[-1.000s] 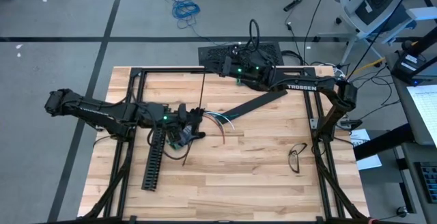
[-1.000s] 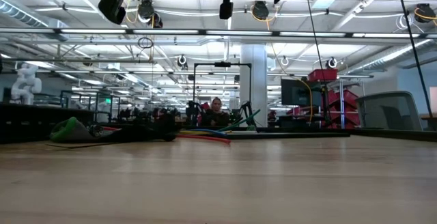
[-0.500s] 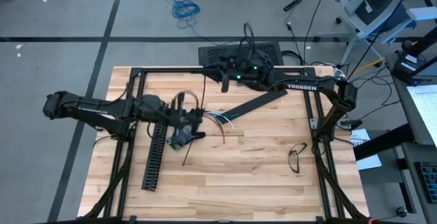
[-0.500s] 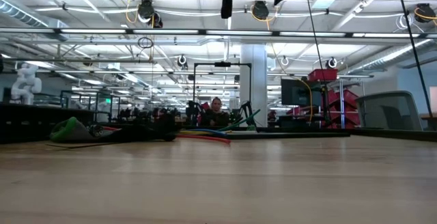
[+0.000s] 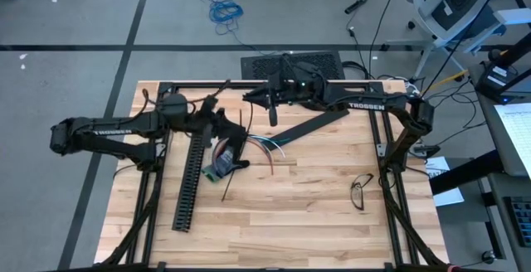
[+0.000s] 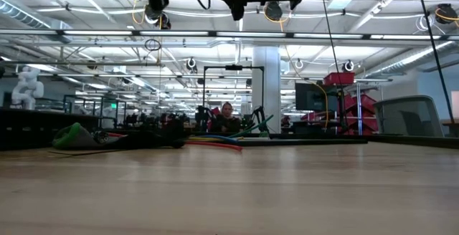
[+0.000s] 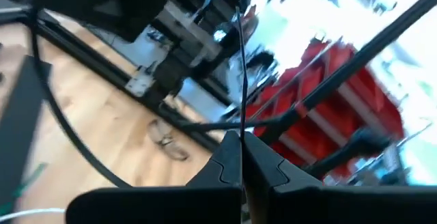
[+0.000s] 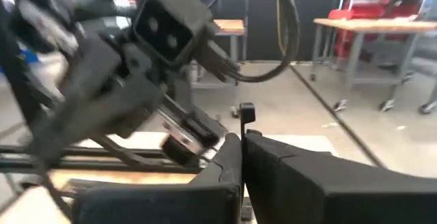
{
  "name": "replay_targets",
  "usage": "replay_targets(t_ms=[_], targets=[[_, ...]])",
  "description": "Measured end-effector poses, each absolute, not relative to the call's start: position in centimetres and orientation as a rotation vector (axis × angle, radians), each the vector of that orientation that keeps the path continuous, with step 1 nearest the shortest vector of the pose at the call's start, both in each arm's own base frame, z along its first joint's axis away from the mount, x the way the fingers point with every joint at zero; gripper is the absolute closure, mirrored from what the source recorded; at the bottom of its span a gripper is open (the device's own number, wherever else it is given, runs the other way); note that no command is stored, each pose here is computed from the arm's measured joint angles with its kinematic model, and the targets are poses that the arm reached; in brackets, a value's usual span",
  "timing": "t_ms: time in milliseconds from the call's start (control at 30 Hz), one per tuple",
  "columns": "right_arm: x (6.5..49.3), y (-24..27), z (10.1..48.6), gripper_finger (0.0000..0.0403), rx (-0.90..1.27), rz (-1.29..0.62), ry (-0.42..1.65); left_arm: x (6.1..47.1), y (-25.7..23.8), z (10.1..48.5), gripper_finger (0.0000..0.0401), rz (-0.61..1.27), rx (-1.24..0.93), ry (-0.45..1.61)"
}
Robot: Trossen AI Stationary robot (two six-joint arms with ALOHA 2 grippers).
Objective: Ziptie cables
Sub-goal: Wrap the cable wires with the black zip tie
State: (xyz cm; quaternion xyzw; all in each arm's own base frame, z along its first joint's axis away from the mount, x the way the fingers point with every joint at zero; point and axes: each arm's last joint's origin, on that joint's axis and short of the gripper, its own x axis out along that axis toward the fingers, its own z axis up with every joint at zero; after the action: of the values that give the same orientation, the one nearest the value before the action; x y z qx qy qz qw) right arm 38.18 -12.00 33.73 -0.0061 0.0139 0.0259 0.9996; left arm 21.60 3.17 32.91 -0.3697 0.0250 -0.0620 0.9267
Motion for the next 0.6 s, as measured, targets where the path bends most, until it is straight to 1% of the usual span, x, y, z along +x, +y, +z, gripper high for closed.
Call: replay_targets(t_ms=[200,433,600], targets=[[38.5,-11.6,33.6,0.0403,-0.121,0.041,0.024,22.0,3.4,33.5,0.0400,-0.131,-0.856,-0.024],[39.1,-10.6,33.4,0.0403,-0.180,0.025,0.013,23.3,3.7,32.4,0.0400,-0.140,-0.998,0.030],[39.1,-10.6,33.4,0.0403,-0.169,0.027,0.013,23.5,4.0,32.2,0.0400,-0.138,-1.005,0.035]])
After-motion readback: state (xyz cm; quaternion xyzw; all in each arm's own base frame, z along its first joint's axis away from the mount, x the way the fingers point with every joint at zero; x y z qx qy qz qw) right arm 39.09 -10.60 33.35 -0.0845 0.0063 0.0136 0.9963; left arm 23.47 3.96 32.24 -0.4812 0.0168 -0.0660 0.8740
